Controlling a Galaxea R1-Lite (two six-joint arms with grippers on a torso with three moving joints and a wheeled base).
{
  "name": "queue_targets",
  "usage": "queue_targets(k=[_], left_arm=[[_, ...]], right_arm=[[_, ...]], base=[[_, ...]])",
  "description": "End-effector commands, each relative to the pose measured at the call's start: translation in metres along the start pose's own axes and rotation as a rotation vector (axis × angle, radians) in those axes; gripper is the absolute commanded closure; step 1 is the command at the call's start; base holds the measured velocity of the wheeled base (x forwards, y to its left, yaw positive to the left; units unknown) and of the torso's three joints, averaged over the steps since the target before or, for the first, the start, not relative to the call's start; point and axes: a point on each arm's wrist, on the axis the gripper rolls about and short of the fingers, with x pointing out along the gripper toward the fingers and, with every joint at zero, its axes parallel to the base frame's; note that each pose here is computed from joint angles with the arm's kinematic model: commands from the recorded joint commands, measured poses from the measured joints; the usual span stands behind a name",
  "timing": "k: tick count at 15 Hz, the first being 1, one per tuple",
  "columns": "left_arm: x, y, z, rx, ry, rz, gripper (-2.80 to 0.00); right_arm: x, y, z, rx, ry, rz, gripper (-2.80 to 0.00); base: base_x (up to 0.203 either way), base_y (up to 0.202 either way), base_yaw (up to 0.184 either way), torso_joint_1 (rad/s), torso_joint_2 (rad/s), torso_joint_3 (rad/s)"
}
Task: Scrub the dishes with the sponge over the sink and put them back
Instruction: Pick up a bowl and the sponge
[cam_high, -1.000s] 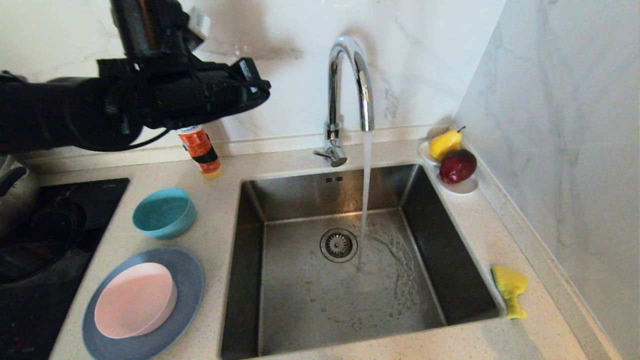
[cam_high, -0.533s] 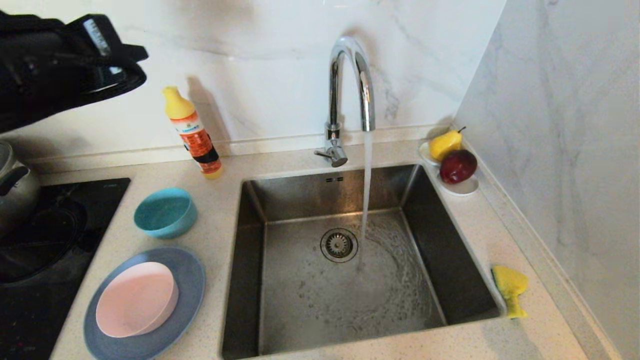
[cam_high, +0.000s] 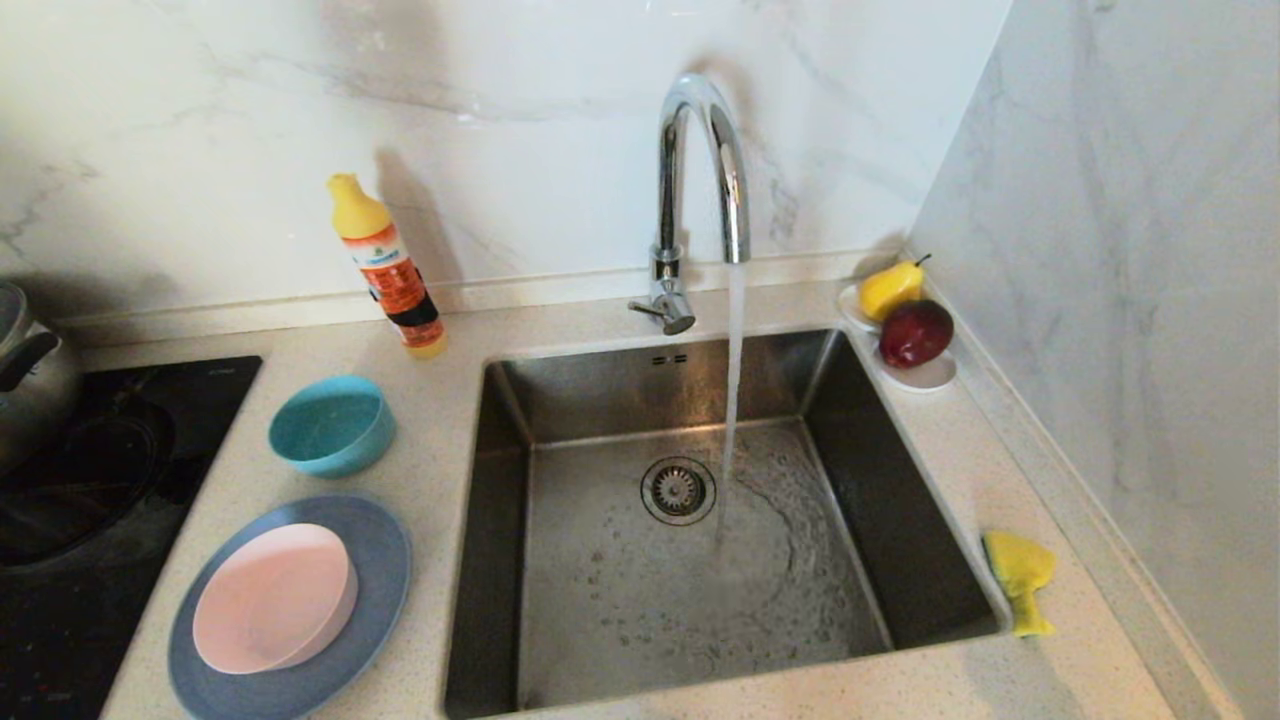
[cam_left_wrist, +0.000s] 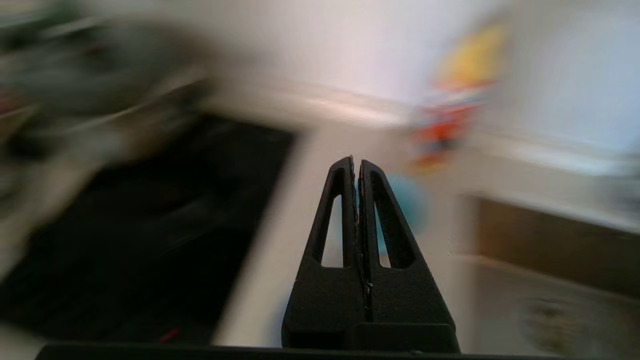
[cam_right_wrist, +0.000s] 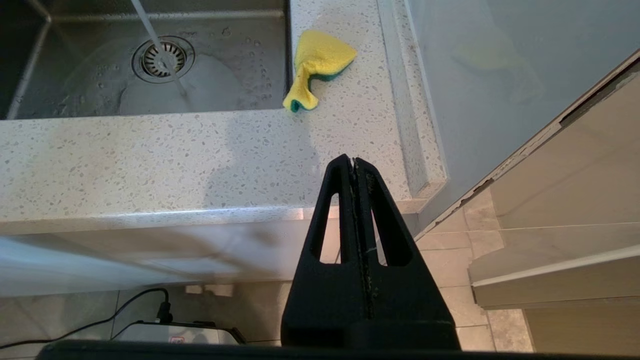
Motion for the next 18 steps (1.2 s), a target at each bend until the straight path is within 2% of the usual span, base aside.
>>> queue_targets(k=[1,2,3,4,5,8,9,11,12,13,15,17,18], left_arm=[[-0.04,0.035,-0.027,-0.006,-0.066,0.158,0.0],[-0.05,0.042,-0.034,-0.004,-0.087,0.214,0.0],[-0.06,0.047,-0.042,-0.008,-0.107,0.237,0.0],[-0.07,0.052,-0.052,-0.007,-0.123,0.23,0.0],[-0.082,0.057,-0.064,0.009,-0.135,0.19,0.0],[-0.112,0.069,-0.115,0.09,-0.131,-0.066,0.0],[-0.116,0.07,-0.134,0.113,-0.103,-0.155,0.0],[-0.109,0.066,-0.179,0.165,0.071,-0.378,0.0],[-0.107,0.065,-0.189,0.174,0.123,-0.43,0.0],[-0.107,0.066,-0.189,0.189,0.134,-0.428,0.0],[-0.105,0.066,-0.196,0.273,0.117,-0.406,0.0],[-0.104,0.066,-0.196,0.227,0.112,-0.404,0.0],[-0.104,0.066,-0.196,0.228,0.108,-0.399,0.0]], right_arm=[[0.0,0.0,0.0,0.0,0.002,0.0,0.0],[0.0,0.0,0.0,0.0,0.002,0.0,0.0],[0.0,0.0,0.0,0.0,0.002,-0.001,0.0],[0.0,0.0,0.0,0.0,0.002,0.0,0.0],[0.0,0.0,0.0,0.0,0.001,0.0,0.0],[0.0,0.0,0.0,0.0,0.0,0.0,0.0],[0.0,0.0,0.0,0.0,0.0,0.0,0.0],[0.0,0.0,0.0,0.0,0.0,0.0,0.0],[0.0,0.0,0.0,0.0,0.002,0.0,0.0],[0.0,0.0,0.0,0.0,0.001,0.0,0.0],[0.0,0.0,0.0,0.0,0.0,0.0,0.0],[0.0,0.0,0.0,0.0,0.0,0.0,0.0],[0.0,0.0,0.0,0.0,0.0,0.0,0.0]], base=[[0.0,0.0,0.0,0.0,0.0,0.0],[0.0,0.0,0.0,0.0,0.0,0.0],[0.0,0.0,0.0,0.0,0.0,0.0],[0.0,0.0,0.0,0.0,0.0,0.0],[0.0,0.0,0.0,0.0,0.0,0.0],[0.0,0.0,0.0,0.0,0.0,0.0],[0.0,0.0,0.0,0.0,0.0,0.0],[0.0,0.0,0.0,0.0,0.0,0.0],[0.0,0.0,0.0,0.0,0.0,0.0],[0.0,0.0,0.0,0.0,0.0,0.0],[0.0,0.0,0.0,0.0,0.0,0.0],[0.0,0.0,0.0,0.0,0.0,0.0],[0.0,0.0,0.0,0.0,0.0,0.0]])
